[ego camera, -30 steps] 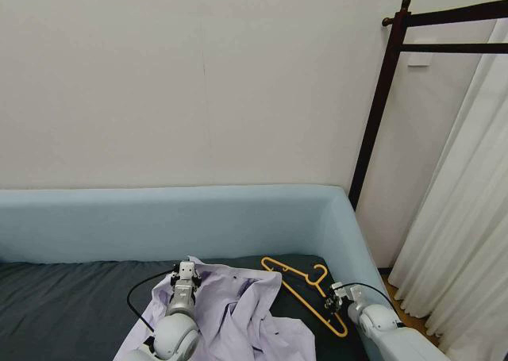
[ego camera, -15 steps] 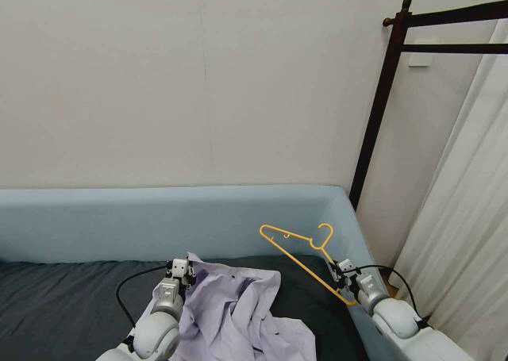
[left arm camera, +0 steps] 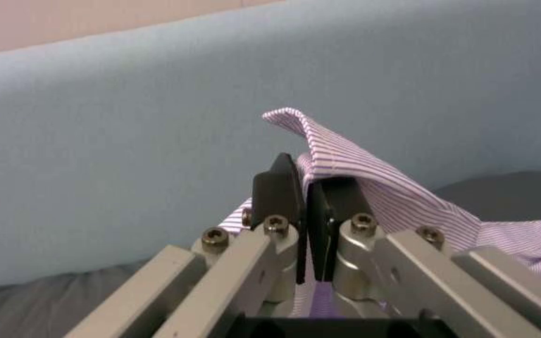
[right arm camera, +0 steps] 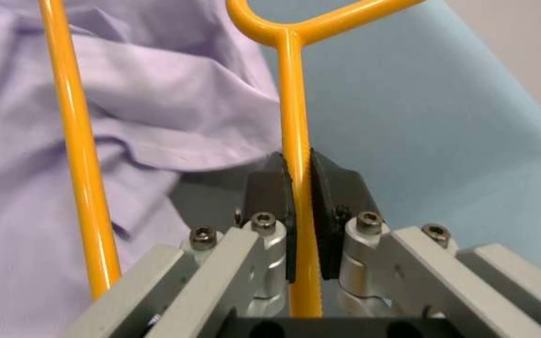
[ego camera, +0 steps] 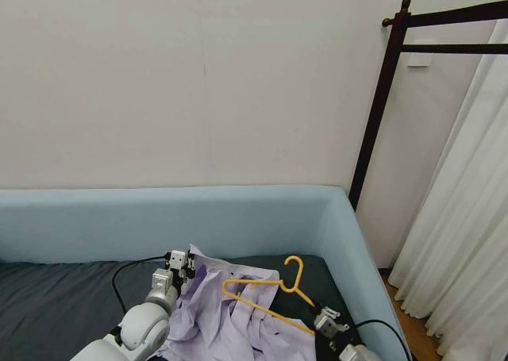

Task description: Pick up the clothes from the sofa and hang them on the clothes hanger.

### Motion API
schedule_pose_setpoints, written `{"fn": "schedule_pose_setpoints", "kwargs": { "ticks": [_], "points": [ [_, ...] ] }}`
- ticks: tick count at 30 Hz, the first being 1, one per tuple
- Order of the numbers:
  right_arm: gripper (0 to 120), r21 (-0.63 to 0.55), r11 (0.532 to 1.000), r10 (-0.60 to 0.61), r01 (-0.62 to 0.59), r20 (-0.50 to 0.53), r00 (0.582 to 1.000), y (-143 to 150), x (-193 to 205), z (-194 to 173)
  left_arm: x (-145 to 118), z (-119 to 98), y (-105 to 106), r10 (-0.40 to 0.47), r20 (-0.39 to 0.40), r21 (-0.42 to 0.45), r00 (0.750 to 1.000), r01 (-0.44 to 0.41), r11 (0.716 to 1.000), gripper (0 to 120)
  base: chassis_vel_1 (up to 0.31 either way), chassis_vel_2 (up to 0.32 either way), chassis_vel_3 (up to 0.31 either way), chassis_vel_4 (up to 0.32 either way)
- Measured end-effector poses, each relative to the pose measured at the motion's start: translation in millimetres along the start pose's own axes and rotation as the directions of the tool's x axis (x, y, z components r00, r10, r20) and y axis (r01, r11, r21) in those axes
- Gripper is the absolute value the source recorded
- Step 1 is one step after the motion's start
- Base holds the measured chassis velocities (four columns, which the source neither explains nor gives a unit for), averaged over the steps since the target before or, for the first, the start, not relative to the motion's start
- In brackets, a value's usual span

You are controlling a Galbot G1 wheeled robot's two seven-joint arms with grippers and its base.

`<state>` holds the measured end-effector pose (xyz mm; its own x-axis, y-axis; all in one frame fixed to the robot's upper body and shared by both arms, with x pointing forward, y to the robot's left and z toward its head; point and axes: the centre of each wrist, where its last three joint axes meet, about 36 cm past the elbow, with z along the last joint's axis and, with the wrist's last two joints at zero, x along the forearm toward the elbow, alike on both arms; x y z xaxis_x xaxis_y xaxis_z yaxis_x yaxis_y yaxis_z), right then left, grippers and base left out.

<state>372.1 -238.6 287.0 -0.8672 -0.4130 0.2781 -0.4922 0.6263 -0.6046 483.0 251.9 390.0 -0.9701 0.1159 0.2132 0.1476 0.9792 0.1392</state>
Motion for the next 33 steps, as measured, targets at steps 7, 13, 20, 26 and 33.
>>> {"fn": "schedule_pose_setpoints", "kwargs": {
  "ticks": [7, 13, 20, 26, 33],
  "points": [
    [5, -0.011, 1.0, 0.0, 0.0, 0.006, 1.0, 20, -22, -11, 7, -3, -9, -0.001, -0.01, 0.001, 1.0, 0.001, 1.0, 1, 0.0, 0.0, 0.0, 0.0],
    [5, -0.025, 0.999, 0.026, -0.026, 0.004, 1.0, 36, -38, -21, 12, -4, -14, -0.005, -0.016, 0.002, 1.0, 0.005, 1.0, 1, 0.0, 0.0, 0.0, 0.0],
    [5, 0.052, 0.99, 0.132, -0.131, -0.017, 0.991, 43, -52, -32, 18, -5, -25, -0.02, -0.021, 0.011, 1.0, 0.02, 1.0, 1, 0.0, 0.0, 0.0, 0.0],
    [5, 0.081, 0.977, 0.203, -0.199, -0.052, 0.978, 51, -64, -37, 20, -9, -44, -0.041, -0.025, 0.025, 0.999, 0.042, 0.999, 1, 0.0, 0.0, 0.0, 0.0],
    [5, 0.104, 0.964, 0.252, -0.244, -0.068, 0.965, 59, -76, -49, 32, -20, -59, -0.068, -0.021, 0.045, 0.997, 0.069, 0.997, 1, 0.0, 0.0, 0.0, 0.0]
  ]
}}
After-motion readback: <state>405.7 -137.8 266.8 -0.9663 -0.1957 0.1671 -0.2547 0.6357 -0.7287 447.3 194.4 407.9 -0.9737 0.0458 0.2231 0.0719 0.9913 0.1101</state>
